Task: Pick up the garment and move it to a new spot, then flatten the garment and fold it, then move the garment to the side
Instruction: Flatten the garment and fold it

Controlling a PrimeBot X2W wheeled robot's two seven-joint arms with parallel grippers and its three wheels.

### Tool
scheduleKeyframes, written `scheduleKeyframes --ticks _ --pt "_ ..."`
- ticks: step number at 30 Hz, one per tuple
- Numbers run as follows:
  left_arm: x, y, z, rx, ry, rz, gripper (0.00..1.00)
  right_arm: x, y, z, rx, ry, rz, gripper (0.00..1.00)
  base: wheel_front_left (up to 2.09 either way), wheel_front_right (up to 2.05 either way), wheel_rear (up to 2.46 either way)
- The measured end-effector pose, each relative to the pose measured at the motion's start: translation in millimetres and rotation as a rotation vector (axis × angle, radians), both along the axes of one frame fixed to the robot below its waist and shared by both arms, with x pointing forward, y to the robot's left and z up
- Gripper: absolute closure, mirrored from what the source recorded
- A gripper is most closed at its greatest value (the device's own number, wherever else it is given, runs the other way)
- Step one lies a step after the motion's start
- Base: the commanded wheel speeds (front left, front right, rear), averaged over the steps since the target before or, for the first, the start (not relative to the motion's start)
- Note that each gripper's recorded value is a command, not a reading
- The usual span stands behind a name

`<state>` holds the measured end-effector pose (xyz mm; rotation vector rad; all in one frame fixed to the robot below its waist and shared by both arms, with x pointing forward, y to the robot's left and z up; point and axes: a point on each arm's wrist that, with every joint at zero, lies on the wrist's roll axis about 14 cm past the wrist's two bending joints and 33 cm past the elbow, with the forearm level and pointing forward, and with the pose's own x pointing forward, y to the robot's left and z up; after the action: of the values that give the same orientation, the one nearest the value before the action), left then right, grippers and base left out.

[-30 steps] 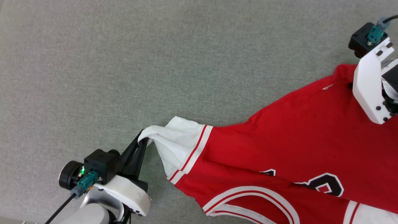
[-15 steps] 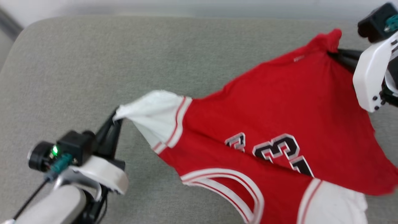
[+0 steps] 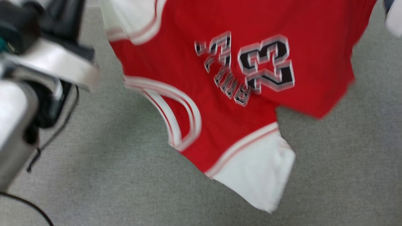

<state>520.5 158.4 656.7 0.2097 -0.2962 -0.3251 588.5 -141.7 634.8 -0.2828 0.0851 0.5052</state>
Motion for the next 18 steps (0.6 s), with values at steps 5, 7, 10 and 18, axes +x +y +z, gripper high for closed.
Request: scheduleKeyframes --ticks 5,7,10,18 --pt "41 -8 46 0.007 -0.119 -0.022 1.00 35 -3 39 0.059 -0.136 -0.043 1.00 0.00 0.00 0.00" --pt "57 -10 63 0.004 -0.160 -0.024 1.00 49 -2 48 0.067 -0.171 -0.057 1.00 0.00 0.00 0.00" --pt "81 -9 82 0.035 -0.215 -0.012 1.00 68 0 63 0.071 -0.230 -0.075 1.00 0.00 0.00 0.00" --pt "128 -17 126 0.048 -0.329 -0.016 1.00 110 5 91 0.030 -0.344 -0.115 1.00 0.00 0.00 0.00"
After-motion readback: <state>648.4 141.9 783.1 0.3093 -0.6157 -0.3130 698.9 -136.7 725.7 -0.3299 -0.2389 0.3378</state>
